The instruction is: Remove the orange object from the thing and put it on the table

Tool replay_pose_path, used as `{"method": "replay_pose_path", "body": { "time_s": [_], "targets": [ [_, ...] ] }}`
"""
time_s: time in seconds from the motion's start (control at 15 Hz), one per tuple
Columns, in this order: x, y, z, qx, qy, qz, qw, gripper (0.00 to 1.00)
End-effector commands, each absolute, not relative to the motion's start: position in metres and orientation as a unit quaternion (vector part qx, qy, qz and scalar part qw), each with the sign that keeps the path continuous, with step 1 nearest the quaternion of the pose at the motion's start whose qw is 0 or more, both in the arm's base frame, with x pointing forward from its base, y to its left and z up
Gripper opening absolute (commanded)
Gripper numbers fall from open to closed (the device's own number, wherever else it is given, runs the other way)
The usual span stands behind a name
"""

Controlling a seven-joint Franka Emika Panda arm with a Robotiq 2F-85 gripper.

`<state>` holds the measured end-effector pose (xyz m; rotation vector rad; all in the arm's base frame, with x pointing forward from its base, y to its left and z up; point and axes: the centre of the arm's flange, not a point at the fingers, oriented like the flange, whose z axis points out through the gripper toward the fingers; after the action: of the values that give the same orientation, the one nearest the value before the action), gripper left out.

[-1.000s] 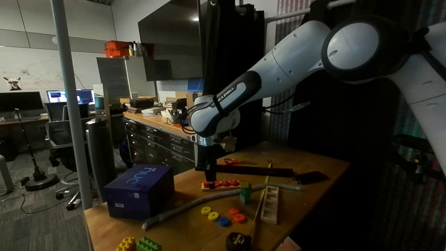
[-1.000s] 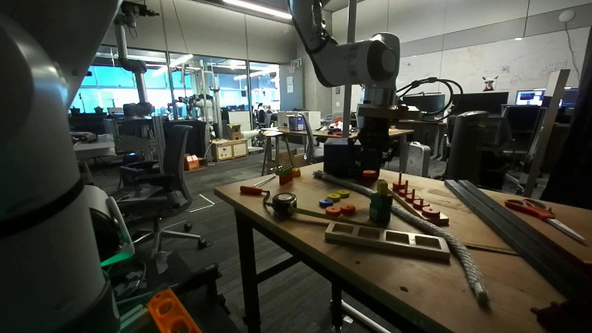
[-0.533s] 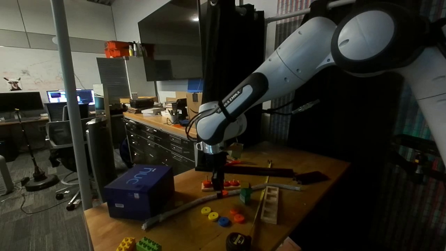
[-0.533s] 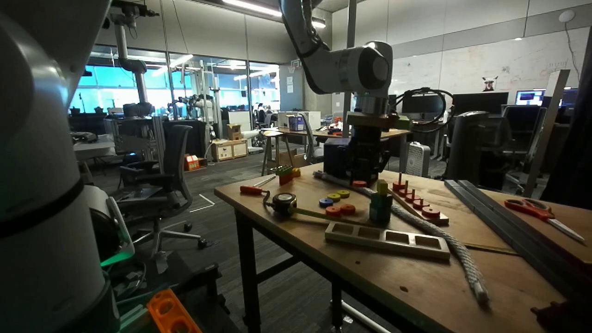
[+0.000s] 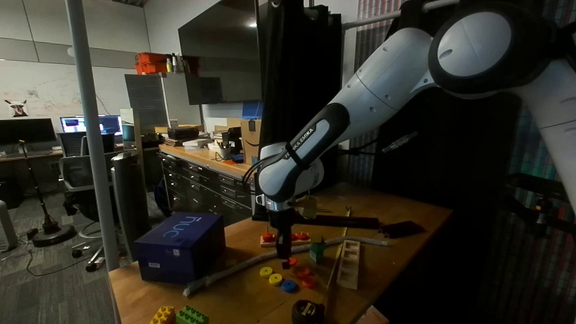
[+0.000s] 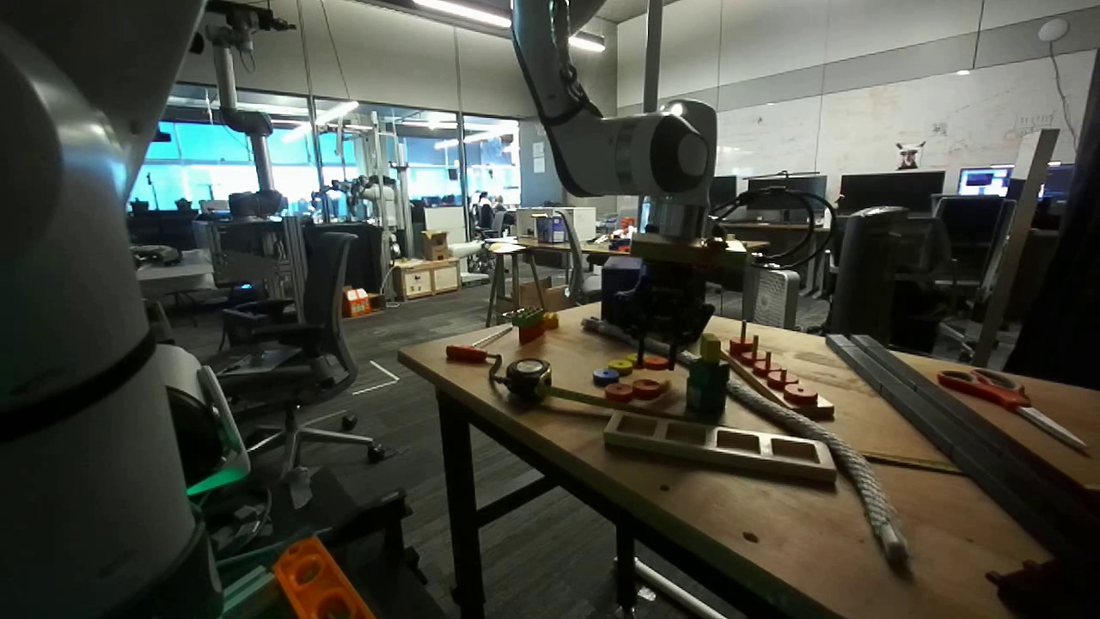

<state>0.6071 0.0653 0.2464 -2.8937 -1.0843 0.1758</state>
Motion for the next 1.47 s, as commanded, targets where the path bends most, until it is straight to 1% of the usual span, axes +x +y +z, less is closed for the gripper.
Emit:
{"method": "replay_pose_path", "body": {
  "time_s": [0.0, 0.2, 0.27, 0.33, 0.4, 0.47, 0.53, 0.6, 0.8, 0.87, 1.13, 1.4],
  "targets": [
    [0.598, 0.068, 0.244, -0.935, -0.351, 0.038, 0.033, 0.23],
    [0.597, 0.069, 0.240, -0.935, -0.350, 0.040, 0.034, 0.23],
    [0.596, 0.068, 0.239, -0.935, -0.350, 0.040, 0.035, 0.29],
    [0.595, 0.068, 0.238, -0.935, -0.350, 0.040, 0.035, 0.24],
    [0.594, 0.068, 0.237, -0.935, -0.350, 0.041, 0.036, 0.31],
    [0.594, 0.067, 0.236, -0.936, -0.348, 0.043, 0.037, 0.67],
    [0.594, 0.067, 0.235, -0.936, -0.348, 0.044, 0.039, 0.68],
    [0.593, 0.067, 0.234, -0.936, -0.347, 0.044, 0.040, 0.74],
    [0.592, 0.069, 0.233, -0.936, -0.345, 0.047, 0.043, 0.96],
    [0.592, 0.070, 0.236, -0.937, -0.344, 0.048, 0.042, 1.00],
    [0.591, 0.089, 0.277, -0.946, -0.320, 0.040, 0.028, 1.00],
    [0.574, 0.109, 0.350, -0.966, -0.259, 0.003, -0.002, 1.00]
  ]
}}
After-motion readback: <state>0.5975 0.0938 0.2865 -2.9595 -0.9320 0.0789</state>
